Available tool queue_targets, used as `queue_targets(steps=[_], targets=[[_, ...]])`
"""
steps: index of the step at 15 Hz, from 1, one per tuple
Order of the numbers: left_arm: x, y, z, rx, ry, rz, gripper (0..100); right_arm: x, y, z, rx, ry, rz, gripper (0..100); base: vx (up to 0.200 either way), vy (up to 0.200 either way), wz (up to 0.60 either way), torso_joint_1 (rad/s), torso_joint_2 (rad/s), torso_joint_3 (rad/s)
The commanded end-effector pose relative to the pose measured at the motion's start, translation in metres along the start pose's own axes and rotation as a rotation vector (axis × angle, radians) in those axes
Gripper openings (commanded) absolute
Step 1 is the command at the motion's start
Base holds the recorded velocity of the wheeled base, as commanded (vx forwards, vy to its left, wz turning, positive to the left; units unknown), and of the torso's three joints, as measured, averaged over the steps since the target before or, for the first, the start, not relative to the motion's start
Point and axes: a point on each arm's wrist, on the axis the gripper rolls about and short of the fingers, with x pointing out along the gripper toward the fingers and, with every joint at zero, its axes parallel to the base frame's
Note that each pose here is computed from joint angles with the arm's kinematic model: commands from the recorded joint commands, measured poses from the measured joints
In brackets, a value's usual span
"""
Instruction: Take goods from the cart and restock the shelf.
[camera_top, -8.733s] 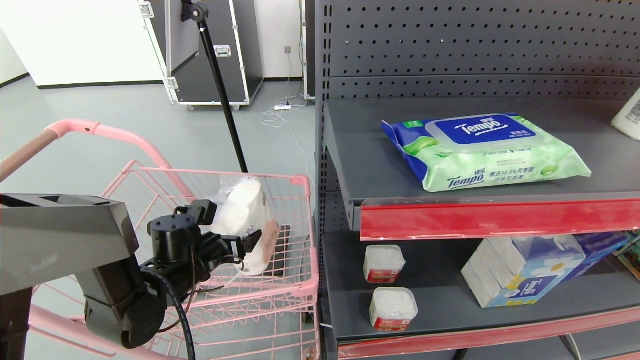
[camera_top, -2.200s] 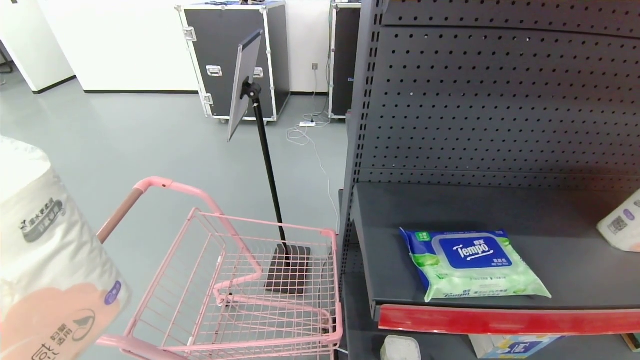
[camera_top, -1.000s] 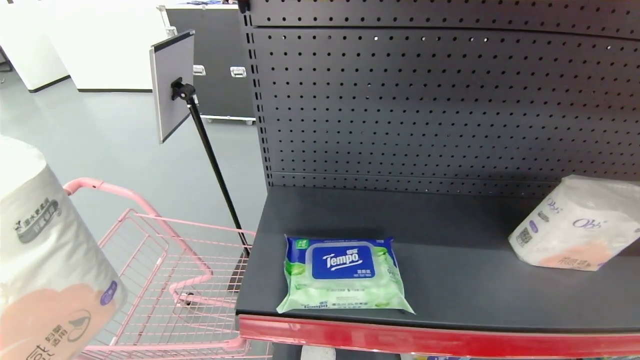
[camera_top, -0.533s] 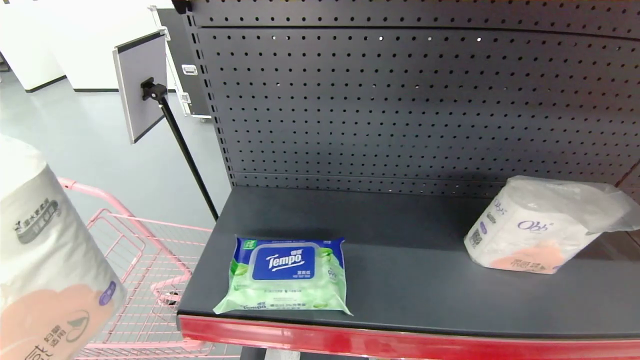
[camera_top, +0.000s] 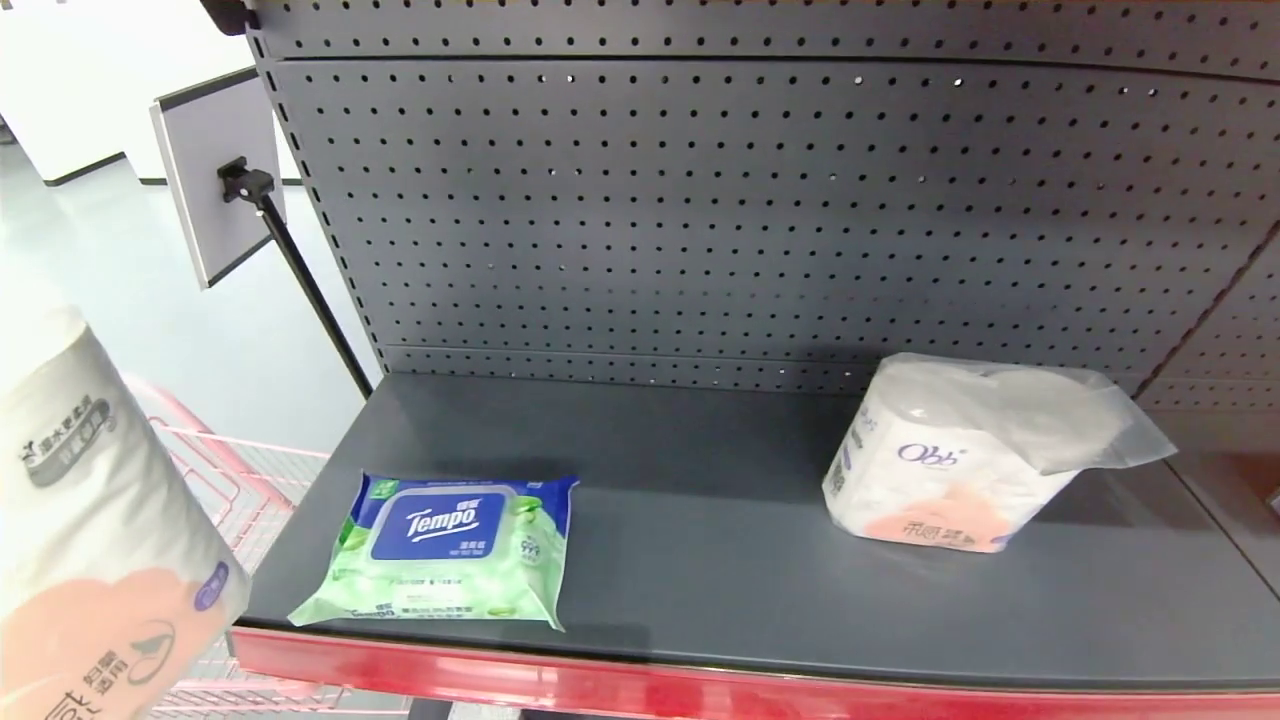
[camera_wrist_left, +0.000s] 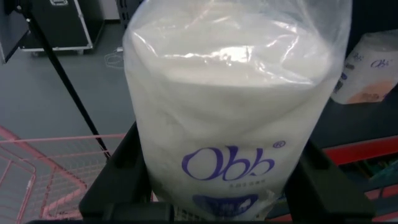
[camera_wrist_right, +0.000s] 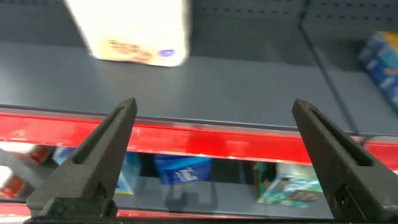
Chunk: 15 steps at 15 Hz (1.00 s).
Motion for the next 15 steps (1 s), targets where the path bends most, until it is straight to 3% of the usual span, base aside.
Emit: queue_targets(steps=[1,14,15], targets=[[-0.0004,0.0,-0.0003,0.0,-0.001,0.0,0,0.0,0.0,0.0,0.0,0.0,0.0,100,0.0,-0.2,0.0,-0.002,0.0,-0.002],[-0.0006,-0.0001,-0.0016,0.015,0.001,-0.003,0,0.0,0.0001,0.0,0.0,0.0,0.003,100,0.0,-0.2,0.0,0.002,0.0,0.002],[-0.0015,-0.0004,-0.002,0.017,-0.003,-0.011,0,0.0,0.0001,0.0,0.0,0.0,0.003,100,0.0,0.0,0.0,0.0,0.0,0.0]])
